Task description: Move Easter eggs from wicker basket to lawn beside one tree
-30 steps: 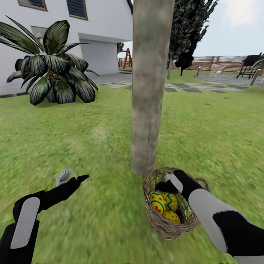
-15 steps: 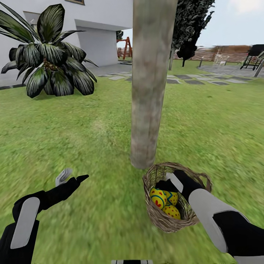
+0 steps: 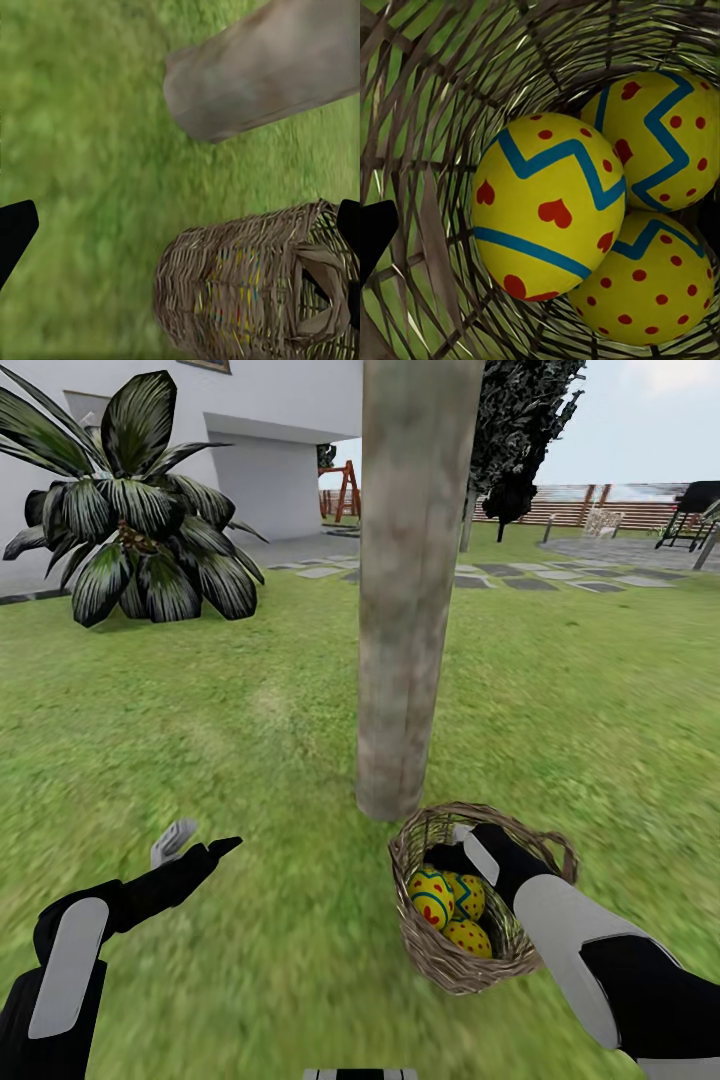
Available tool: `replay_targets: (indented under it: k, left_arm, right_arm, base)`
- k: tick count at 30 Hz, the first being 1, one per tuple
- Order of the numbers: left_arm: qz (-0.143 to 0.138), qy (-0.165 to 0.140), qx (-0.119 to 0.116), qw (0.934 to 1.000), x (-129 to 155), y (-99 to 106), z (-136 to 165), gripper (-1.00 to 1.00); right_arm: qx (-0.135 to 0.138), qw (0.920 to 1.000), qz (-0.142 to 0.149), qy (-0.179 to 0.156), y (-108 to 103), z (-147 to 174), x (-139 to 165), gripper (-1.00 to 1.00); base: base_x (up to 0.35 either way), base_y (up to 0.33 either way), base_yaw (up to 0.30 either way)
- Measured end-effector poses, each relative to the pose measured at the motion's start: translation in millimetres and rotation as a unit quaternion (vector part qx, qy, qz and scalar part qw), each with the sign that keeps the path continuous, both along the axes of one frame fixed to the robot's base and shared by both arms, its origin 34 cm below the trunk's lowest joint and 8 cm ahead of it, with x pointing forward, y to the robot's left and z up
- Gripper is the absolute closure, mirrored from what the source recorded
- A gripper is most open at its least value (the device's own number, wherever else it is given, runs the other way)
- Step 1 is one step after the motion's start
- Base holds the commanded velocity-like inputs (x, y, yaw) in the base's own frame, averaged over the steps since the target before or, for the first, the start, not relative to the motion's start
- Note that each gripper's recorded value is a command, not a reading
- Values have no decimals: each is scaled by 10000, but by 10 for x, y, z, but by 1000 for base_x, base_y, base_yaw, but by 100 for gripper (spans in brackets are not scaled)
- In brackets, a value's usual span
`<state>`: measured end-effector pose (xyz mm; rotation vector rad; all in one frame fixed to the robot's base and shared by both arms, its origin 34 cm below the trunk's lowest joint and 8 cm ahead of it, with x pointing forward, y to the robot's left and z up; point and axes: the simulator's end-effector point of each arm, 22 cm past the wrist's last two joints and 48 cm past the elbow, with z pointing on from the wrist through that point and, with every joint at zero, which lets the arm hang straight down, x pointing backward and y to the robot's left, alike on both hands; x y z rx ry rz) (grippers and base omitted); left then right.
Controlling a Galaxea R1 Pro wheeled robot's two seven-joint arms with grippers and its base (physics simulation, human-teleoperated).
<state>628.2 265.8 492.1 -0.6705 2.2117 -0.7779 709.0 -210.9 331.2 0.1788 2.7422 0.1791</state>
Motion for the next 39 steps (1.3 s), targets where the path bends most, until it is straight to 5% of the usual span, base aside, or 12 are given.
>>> replay_targets:
  k: [27, 39]
  left_arm:
    - [17, 484, 8, 9988, -33, 8, -560, -100]
    - [7, 473, -8, 9989, -30, -8, -555, -100]
  right_arm:
    - [19, 9988, 1, 488, 17, -632, -200, -100]
    - [319, 9993, -15, -169, 133, -506, 74, -100]
  base:
    - [0, 0, 0]
    - [0, 0, 0]
